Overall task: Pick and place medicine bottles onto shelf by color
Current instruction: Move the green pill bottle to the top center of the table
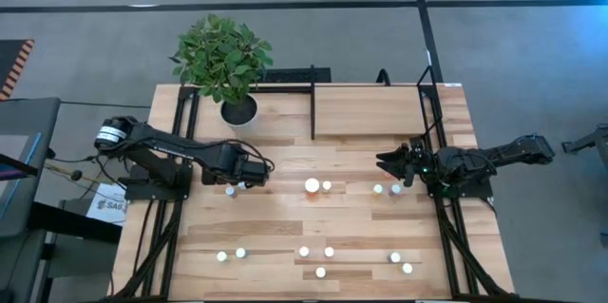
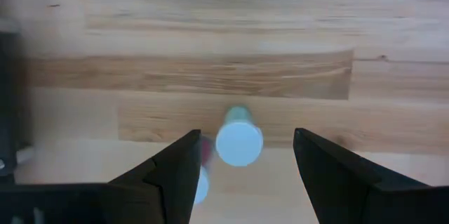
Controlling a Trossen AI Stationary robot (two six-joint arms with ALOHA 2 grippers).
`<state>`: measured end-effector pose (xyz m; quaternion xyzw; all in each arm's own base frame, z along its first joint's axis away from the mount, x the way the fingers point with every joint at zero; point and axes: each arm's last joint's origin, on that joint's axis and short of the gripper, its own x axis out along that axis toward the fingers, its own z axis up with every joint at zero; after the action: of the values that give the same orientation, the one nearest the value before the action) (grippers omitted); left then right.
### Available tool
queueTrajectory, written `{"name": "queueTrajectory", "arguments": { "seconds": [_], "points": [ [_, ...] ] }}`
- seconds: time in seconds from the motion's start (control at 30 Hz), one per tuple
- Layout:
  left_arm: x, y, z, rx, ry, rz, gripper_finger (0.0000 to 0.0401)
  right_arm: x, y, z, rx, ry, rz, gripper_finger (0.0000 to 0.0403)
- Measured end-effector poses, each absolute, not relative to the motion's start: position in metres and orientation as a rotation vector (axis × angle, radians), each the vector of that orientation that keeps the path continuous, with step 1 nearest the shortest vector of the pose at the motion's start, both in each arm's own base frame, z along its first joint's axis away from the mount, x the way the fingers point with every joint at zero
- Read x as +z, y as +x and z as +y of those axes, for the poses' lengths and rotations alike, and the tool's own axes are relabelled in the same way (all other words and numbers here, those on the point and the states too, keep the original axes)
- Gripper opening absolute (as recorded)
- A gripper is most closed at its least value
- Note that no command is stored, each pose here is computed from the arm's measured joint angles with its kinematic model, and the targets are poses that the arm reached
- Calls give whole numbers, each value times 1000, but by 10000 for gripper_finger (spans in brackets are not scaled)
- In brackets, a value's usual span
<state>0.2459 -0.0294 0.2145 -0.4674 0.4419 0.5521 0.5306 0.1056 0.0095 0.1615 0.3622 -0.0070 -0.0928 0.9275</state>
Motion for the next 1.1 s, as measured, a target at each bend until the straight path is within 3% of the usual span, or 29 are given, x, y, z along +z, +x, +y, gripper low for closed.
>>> {"name": "queueTrajectory", "arguments": {
  "seconds": [0.23,1.1],
  "points": [
    [189,257,-31,1392,-1077,1115,215,160,106,10,-193,739,-4,260],
    [171,253,-34,1359,-1074,1138,214,160,106,10,-195,738,-1,260]
  ]
}}
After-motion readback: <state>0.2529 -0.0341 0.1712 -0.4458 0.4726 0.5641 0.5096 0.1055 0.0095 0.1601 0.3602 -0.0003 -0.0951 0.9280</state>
